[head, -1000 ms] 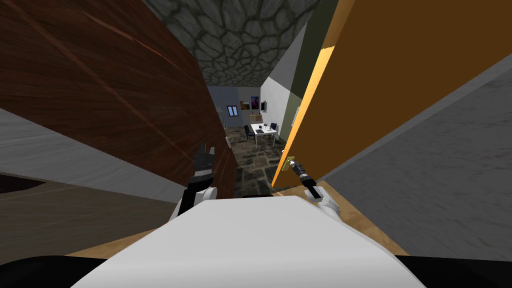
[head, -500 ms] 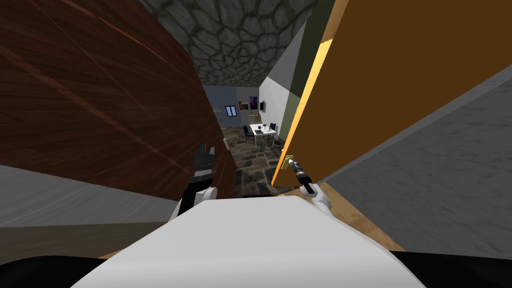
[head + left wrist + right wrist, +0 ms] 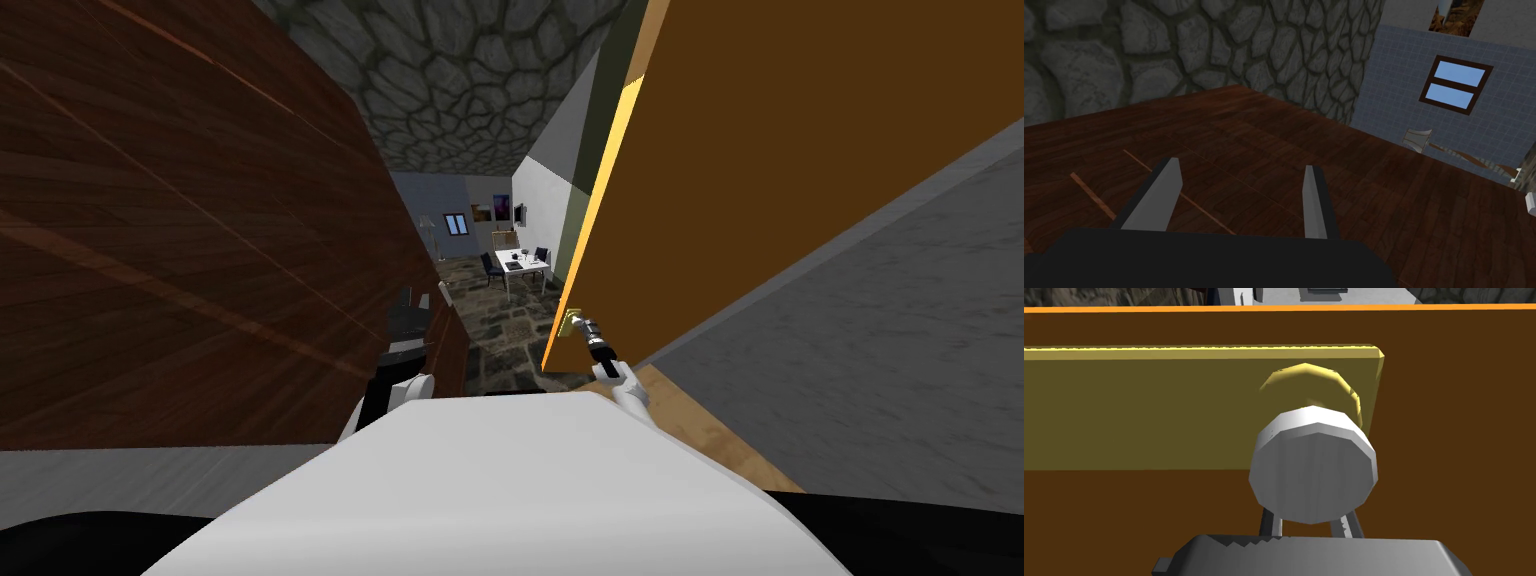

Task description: Push the door open

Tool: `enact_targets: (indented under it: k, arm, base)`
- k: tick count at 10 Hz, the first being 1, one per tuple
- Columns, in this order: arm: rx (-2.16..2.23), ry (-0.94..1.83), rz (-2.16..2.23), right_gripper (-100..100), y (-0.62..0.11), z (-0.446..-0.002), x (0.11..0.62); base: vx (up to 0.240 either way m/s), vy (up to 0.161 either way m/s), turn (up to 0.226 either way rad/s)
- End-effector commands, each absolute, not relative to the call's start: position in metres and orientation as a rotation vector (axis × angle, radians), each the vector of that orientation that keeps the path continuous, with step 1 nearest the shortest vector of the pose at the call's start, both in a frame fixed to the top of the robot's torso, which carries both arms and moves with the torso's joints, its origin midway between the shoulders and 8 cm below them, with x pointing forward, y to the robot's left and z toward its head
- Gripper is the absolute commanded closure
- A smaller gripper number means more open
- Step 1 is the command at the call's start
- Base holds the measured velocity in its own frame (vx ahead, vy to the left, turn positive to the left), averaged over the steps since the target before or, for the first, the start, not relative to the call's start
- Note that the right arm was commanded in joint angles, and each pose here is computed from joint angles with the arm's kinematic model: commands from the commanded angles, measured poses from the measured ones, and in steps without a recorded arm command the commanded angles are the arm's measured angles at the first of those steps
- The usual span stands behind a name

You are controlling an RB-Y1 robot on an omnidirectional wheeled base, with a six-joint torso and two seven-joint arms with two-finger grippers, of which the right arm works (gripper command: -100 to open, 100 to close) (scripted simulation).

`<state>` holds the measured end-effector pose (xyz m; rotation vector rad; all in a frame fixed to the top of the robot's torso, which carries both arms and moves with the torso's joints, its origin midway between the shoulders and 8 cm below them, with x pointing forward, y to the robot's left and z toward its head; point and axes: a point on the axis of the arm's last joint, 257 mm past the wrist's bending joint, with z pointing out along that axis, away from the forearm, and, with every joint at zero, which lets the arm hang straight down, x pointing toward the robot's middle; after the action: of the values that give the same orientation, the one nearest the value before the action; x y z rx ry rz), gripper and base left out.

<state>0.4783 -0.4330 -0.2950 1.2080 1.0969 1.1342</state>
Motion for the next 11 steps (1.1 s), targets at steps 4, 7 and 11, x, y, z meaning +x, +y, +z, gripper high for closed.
enact_targets:
  k: [4, 7, 11]
  arm:
    - [1.222, 1.099, 1.129, -100, -0.4348, -0.2935, 0.485]
    - [1.235, 1.119, 1.135, -100, -0.4351, -0.2947, 0.4842]
    - [1.244, 1.135, 1.139, -100, -0.4353, -0.2956, 0.4834]
  base:
    - [-0.056, 0.027, -0.003]
    - [-0.226, 0.046, 0.035]
    - [-0.173, 0.048, 0.025]
